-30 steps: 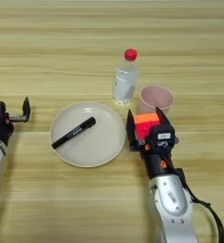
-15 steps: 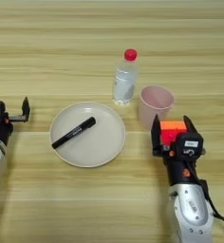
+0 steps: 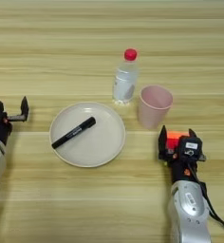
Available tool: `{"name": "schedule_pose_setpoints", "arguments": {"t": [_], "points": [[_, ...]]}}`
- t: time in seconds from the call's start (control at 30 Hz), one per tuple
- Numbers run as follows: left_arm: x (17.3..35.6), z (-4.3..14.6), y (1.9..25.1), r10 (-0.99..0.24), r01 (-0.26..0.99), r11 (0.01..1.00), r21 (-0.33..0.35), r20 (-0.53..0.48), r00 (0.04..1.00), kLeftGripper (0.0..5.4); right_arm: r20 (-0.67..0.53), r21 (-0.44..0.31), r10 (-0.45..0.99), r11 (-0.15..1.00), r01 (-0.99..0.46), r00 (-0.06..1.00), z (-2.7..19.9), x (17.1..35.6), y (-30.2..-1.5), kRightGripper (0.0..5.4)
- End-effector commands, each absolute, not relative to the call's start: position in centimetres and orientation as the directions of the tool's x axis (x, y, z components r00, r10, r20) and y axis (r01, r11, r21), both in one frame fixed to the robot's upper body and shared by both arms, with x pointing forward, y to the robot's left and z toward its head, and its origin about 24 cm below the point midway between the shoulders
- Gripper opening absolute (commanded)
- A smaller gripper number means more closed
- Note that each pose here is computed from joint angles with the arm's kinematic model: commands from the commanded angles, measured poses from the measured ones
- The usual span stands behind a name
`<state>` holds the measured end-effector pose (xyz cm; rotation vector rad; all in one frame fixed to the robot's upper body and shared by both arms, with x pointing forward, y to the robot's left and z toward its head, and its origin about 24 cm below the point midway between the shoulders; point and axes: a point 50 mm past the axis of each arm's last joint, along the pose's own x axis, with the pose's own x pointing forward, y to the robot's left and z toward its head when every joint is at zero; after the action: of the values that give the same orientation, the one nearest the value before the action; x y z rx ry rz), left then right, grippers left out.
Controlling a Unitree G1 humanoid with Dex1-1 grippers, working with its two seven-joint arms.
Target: Move the objects on the table
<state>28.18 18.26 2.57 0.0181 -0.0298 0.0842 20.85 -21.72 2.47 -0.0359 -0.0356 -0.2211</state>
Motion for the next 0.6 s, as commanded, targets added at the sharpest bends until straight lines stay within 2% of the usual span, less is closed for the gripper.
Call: {"name": "schedule_pose_setpoints", "arguments": {"t": [0.03, 0.6], "points": [[28.34, 2.90, 18.36, 0.083, -0.085, 0.996, 0.022, 0.047, 0.995, 5.40, 0.031, -0.025, -0.228, 0.973, 0.229, 0.973, 1.97, 21.64, -21.90, 3.36], [28.36, 2.98, 18.41, 0.084, -0.085, 0.996, 0.025, 0.049, 0.995, 5.40, 0.023, -0.023, -0.214, 0.976, 0.215, 0.976, 1.36, 22.10, -21.66, 3.36]]}}
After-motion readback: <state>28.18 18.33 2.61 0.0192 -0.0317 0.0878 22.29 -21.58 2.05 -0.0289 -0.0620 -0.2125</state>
